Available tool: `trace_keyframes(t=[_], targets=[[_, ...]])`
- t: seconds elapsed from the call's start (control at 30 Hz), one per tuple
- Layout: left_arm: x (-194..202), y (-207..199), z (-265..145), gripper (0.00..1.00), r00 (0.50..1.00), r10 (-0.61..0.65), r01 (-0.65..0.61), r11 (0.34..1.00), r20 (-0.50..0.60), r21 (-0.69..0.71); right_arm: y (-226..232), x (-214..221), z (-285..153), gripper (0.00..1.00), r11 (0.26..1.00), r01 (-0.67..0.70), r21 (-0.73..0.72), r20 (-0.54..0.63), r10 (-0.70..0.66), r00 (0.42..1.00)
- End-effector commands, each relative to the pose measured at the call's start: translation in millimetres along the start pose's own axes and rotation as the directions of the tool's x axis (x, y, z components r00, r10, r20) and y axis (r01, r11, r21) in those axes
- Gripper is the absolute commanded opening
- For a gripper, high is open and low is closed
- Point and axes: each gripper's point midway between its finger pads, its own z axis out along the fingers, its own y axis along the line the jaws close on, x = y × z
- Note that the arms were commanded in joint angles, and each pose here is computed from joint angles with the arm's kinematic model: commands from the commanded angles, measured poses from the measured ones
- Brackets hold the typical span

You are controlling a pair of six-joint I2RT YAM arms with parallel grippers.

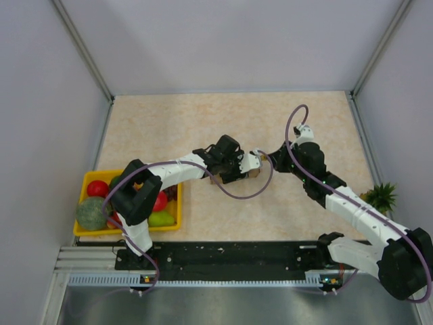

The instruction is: Unpack the express box

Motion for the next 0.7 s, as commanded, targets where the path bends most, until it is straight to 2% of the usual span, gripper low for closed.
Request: trace_keyframes(t=[0.0,0.67], targets=[[12,-7,3,0.33,0.998,0.017,-0.015,0.999,-0.055,0.029,4,-24,-5,0.0,1.0,0.013,-0.01,0.097,-0.012,0.995],[14,-6,5,0.31,0.998,0.015,-0.013,0.999,-0.064,0.029,2,0,5,0.0,0.999,0.004,-0.032,0.015,-0.004,1.0]])
